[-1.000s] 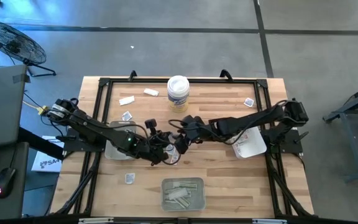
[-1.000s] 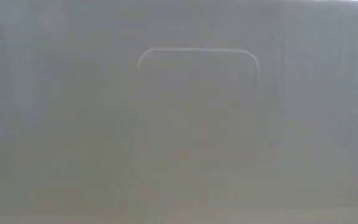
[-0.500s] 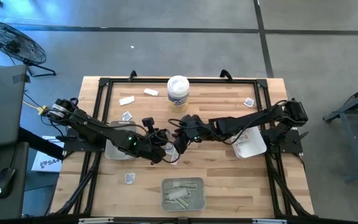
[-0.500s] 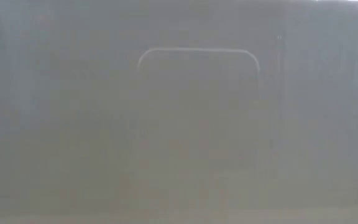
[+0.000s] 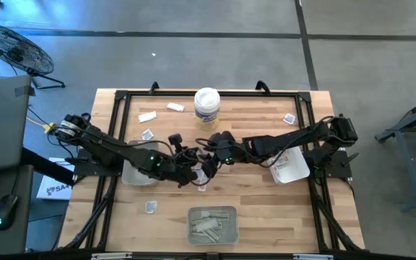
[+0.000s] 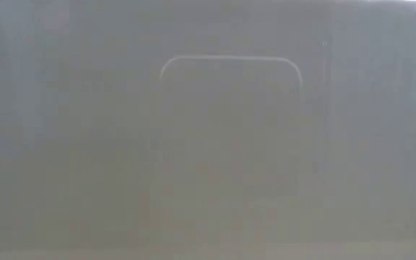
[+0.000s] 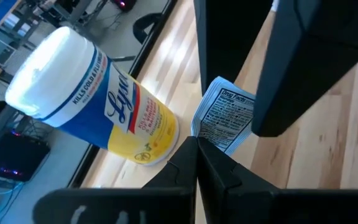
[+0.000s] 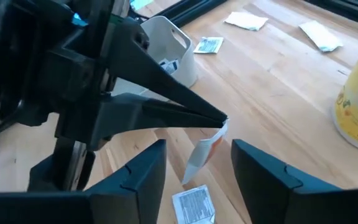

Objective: Pick & Place First Aid Supplies
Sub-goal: Put the orange ointment pack into the white bin

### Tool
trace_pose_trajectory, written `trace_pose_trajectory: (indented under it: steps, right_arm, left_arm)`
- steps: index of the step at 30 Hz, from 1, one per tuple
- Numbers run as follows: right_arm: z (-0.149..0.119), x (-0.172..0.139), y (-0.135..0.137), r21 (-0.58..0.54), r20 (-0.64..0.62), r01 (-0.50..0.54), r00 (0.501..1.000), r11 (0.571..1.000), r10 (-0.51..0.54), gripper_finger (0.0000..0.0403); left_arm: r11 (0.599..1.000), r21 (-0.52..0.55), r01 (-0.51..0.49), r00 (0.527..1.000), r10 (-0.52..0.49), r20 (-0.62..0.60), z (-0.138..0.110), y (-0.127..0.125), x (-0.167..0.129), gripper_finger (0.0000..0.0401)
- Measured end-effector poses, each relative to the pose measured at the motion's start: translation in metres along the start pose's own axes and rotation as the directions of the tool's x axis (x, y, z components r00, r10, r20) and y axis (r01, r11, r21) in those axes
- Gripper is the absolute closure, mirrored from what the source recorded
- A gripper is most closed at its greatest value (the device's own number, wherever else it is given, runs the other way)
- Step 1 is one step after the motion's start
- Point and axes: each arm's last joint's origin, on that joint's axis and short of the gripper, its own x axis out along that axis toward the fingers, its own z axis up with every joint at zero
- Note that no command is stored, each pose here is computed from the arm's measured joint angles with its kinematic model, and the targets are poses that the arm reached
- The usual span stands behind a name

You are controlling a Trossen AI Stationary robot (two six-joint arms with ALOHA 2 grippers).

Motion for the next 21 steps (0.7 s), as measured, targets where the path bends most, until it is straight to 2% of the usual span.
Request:
trace_pose_trajectory:
  steps: [5, 10, 17, 21]
  right_arm:
    - [0.0002, 0.0, -0.0008, -0.016, 0.012, 0.023, 1.0, 1.0, -0.023, 0.0243]
    - [-0.0004, 0.0009, -0.0057, -0.034, 0.002, 0.067, 0.998, 0.997, -0.067, 0.0299]
    - [-0.0022, 0.0013, -0.0085, -0.043, -0.035, 0.067, 0.997, 0.997, -0.069, 0.0385]
    - [-0.0033, 0.0012, -0.0091, -0.054, -0.045, 0.072, 0.996, 0.996, -0.075, 0.0396]
  left_arm:
    - [1.0, -0.001, 0.008, 1.0, -0.008, -0.009, -0.0001, 0.0016, 0.0025, 0.0401]
    - [1.0, -0.002, 0.02, 1.0, -0.02, -0.01, -0.0001, 0.0012, 0.0023, 0.0401]
    - [1.0, -0.001, 0.021, 1.0, -0.021, -0.011, -0.0002, 0.0012, 0.0023, 0.0401]
    - [1.0, 0.005, 0.02, 1.0, -0.02, -0.015, -0.0008, 0.0013, 0.0023, 0.0401]
